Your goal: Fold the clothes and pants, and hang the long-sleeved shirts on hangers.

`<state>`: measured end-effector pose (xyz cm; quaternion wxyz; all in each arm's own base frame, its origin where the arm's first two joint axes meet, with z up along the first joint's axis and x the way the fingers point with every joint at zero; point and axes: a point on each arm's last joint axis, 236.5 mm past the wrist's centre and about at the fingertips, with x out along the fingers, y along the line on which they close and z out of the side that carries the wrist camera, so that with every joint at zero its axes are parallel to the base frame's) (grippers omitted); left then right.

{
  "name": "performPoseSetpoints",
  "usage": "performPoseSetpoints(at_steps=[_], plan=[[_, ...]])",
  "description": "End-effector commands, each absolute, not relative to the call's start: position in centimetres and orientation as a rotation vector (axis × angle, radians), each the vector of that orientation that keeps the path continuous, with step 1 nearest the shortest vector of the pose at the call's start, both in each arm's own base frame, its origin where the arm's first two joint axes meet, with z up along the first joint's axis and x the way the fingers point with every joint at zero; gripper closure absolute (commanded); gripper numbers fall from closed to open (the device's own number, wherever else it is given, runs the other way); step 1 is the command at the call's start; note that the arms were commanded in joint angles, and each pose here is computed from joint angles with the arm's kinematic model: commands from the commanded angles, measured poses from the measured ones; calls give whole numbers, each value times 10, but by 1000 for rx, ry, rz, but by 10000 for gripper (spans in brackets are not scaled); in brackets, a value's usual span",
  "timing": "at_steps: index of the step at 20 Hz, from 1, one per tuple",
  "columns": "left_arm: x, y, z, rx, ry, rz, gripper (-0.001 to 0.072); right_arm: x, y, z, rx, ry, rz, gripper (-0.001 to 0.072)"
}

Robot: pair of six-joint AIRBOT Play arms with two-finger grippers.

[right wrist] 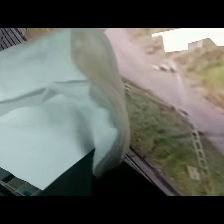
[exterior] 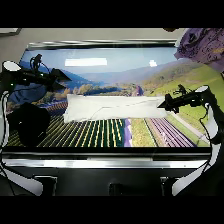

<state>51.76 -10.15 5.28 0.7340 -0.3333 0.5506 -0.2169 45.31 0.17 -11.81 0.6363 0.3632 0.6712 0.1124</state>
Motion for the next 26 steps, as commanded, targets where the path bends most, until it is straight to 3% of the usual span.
performPoseSetpoints(at_steps=[1,3,4,9,14,18,21,26], plan=[[517,-108,54,-738,1216,-479,133,452,8,-114,799,1551,230,688],[514,-124,54,-720,1227,-503,639,456,0,-89,767,1507,206,689],[515,-137,52,-709,1226,-516,691,457,-8,-74,734,1484,172,689],[510,-245,19,-706,1279,-557,691,458,-33,13,654,1352,35,690],[467,-386,-30,-678,1324,-613,692,431,-33,76,609,1336,11,689],[427,-478,-45,-807,1340,-662,692,414,-35,106,580,1309,-16,689],[402,-524,-51,-917,1373,-693,692,402,-36,123,554,1289,-27,689],[377,-569,-59,-955,1427,-733,693,395,-39,141,528,1246,-40,689]])
